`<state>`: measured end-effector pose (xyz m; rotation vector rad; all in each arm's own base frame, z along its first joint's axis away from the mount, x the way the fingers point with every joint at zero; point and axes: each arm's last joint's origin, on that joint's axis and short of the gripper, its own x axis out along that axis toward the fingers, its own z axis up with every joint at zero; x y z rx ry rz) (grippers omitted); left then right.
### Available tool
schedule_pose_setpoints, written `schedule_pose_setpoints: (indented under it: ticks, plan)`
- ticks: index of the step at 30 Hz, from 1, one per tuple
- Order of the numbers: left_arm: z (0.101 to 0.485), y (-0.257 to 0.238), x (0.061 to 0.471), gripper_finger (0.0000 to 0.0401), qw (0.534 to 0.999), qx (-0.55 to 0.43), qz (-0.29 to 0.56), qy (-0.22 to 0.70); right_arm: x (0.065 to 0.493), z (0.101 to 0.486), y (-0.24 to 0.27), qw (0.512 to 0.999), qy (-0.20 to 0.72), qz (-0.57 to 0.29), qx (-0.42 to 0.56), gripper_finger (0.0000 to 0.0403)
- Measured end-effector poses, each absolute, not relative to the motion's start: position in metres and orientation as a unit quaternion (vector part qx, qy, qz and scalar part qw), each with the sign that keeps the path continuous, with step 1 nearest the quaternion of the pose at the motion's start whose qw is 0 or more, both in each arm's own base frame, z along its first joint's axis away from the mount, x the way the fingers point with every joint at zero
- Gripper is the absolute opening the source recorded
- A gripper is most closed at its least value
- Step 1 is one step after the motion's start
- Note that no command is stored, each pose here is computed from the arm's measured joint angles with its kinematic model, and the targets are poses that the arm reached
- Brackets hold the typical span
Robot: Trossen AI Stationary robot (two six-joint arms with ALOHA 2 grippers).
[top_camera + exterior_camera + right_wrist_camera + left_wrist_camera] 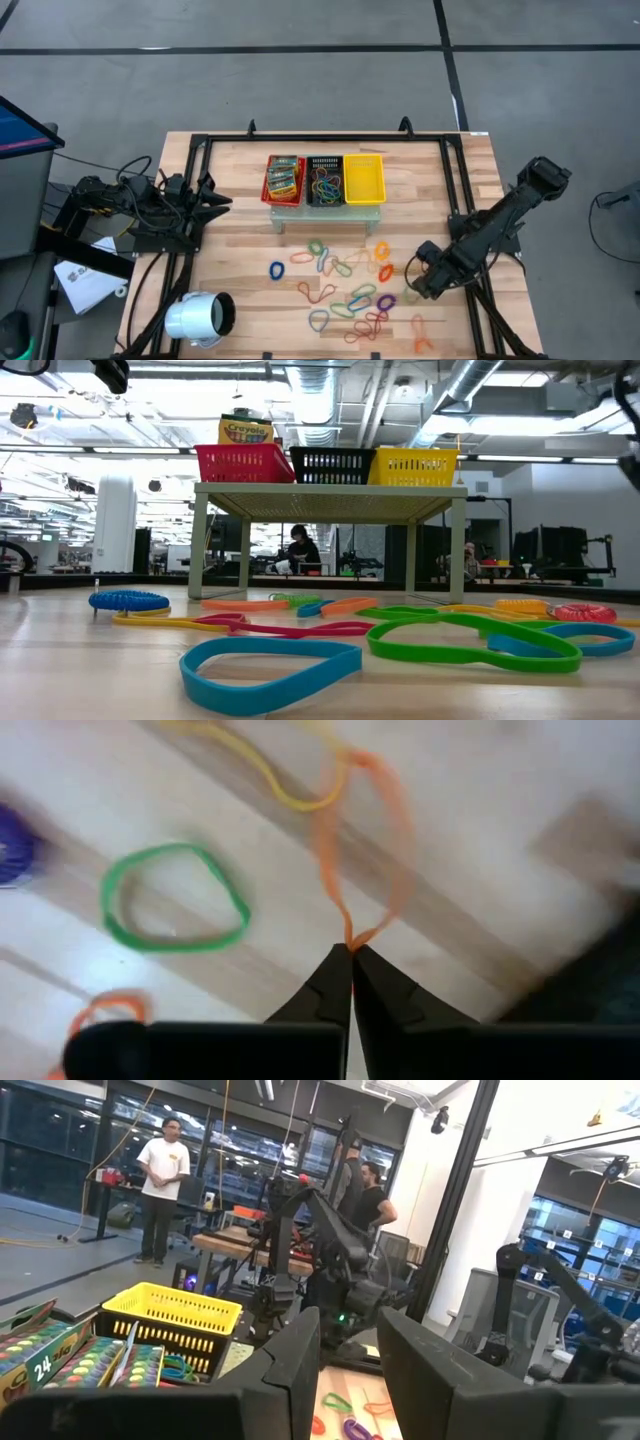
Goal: Pick & Place Office Desk Supplies
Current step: Put the orange rubber band into the black bin on the shelf
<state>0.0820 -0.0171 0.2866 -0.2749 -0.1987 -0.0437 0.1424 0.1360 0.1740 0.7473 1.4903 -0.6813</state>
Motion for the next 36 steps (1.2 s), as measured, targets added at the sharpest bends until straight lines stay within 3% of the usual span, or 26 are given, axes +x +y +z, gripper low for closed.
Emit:
schedule_pose_setpoints:
  ticks: [11,16,24,30,36]
  plan:
    - [0.287,-0.017,0.082,0.0099,0.985,-0.137,-0.022,-0.099,0.192,0.319,0.118,0.799,0.465,-0.291,0.244,0.0001]
    - [0.287,-0.017,0.082,0.0099,0.985,-0.137,-0.022,-0.099,0.224,0.355,0.076,0.847,0.411,-0.288,0.179,0.0]
    - [0.288,-0.017,0.082,0.0099,0.985,-0.138,-0.022,-0.105,0.298,0.366,0.003,0.889,0.359,-0.267,0.097,0.0]
    - [0.289,-0.017,0.081,0.0099,0.983,-0.141,-0.023,-0.112,0.345,0.337,-0.033,0.869,0.41,-0.267,0.072,0.0]
    - [0.29,-0.017,0.081,0.0099,0.983,-0.143,-0.024,-0.117,0.367,0.32,-0.039,0.858,0.447,-0.246,0.066,0.0012]
